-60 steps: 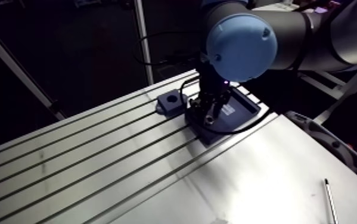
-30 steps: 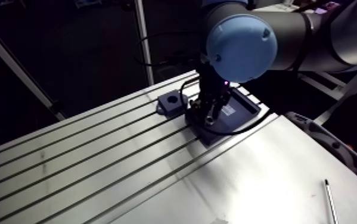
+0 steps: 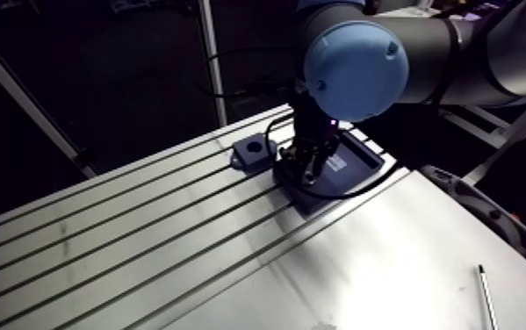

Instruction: Pick up the bearing and press it into the housing until flush.

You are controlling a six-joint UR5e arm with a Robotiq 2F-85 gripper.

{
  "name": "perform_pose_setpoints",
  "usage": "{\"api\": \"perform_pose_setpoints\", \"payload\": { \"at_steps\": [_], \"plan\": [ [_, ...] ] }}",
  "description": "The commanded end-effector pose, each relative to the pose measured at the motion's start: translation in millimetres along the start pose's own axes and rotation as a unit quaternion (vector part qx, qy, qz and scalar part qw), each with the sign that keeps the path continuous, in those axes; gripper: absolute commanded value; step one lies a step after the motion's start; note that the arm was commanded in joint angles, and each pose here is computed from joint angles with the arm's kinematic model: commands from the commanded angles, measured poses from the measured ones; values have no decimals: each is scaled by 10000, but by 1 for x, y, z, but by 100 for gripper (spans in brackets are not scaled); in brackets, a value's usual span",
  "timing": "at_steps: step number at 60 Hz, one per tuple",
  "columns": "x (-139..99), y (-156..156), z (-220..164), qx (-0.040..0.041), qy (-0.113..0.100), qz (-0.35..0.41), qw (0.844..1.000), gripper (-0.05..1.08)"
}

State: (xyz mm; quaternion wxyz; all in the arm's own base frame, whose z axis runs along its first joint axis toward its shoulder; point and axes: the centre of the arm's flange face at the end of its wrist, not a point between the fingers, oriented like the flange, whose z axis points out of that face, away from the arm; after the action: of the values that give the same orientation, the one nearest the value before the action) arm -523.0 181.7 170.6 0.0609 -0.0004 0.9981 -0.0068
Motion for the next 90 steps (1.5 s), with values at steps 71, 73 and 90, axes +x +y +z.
{"api": "perform_pose_setpoints", "payload": {
  "at_steps": [71, 73, 90],
  "plan": [
    [0, 2, 2, -137, -91, -22, 9999, 54],
    [0, 2, 2, -137, -92, -23, 9999, 54],
    [1, 2, 1, -144, -81, -22, 9999, 58]
  ]
}}
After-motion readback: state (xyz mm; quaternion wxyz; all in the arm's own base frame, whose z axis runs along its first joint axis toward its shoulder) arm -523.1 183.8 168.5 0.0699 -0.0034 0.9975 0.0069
